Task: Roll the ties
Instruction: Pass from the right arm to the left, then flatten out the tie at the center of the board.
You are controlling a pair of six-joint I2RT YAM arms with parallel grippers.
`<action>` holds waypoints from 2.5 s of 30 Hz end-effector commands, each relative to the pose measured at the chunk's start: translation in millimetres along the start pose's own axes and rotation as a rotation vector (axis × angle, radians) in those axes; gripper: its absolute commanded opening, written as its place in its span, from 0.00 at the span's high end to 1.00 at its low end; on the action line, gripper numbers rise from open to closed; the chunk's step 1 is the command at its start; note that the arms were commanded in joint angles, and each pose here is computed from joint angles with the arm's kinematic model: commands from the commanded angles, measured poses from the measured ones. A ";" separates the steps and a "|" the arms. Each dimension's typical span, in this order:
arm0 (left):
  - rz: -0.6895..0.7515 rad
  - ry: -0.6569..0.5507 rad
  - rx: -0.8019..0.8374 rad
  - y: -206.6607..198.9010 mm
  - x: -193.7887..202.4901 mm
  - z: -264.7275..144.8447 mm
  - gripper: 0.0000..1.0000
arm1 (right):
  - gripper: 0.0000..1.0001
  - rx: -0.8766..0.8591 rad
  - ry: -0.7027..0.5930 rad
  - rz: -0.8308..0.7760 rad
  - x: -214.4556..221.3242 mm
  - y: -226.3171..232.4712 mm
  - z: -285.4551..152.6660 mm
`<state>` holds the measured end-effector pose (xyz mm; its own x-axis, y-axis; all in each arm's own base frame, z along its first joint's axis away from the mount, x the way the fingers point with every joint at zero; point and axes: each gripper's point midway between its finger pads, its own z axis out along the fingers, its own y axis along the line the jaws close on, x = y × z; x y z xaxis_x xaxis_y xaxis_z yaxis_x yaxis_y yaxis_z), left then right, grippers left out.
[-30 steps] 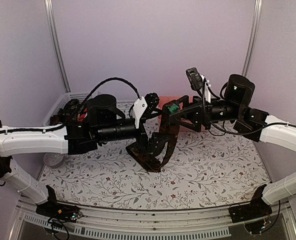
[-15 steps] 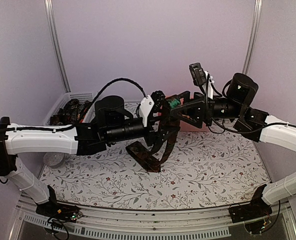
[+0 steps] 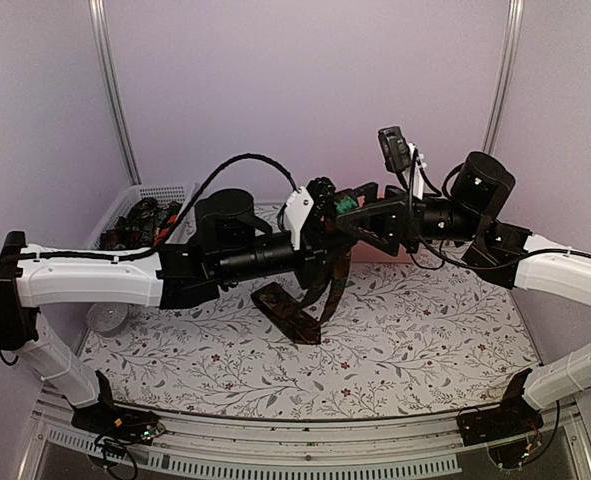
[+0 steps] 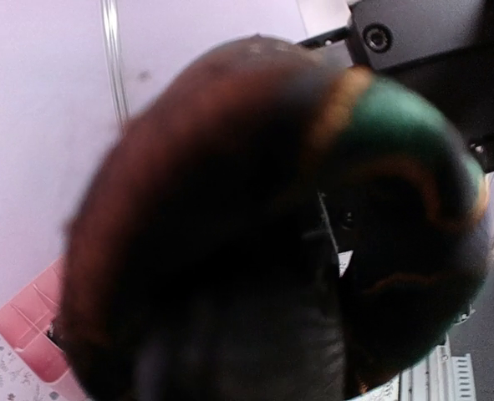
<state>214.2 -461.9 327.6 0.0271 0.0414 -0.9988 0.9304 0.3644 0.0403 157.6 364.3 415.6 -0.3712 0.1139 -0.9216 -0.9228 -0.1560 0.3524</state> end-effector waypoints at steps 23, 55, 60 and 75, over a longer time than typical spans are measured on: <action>0.102 -0.165 -0.402 81.5 -137.9 -90.1 1.00 | 0.13 0.271 0.149 -0.101 39.5 -43.5 -17.5; -0.031 -0.075 -1.084 171.0 -47.0 -242.0 1.00 | 0.38 0.640 0.718 0.587 336.9 -215.0 -40.4; -0.054 -0.047 -1.161 178.6 -27.1 -262.7 1.00 | 0.37 0.684 0.735 0.624 348.4 -225.3 -42.4; -0.183 0.006 -1.314 205.5 44.4 -297.5 0.77 | 0.36 1.021 0.656 0.804 331.2 -217.4 -171.4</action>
<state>294.5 -116.6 315.6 -0.0476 -0.0547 -0.9974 -0.0854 0.9951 -0.0505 259.0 359.8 32.2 -0.8646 -0.3066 -0.3980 -0.4980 0.6279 0.5981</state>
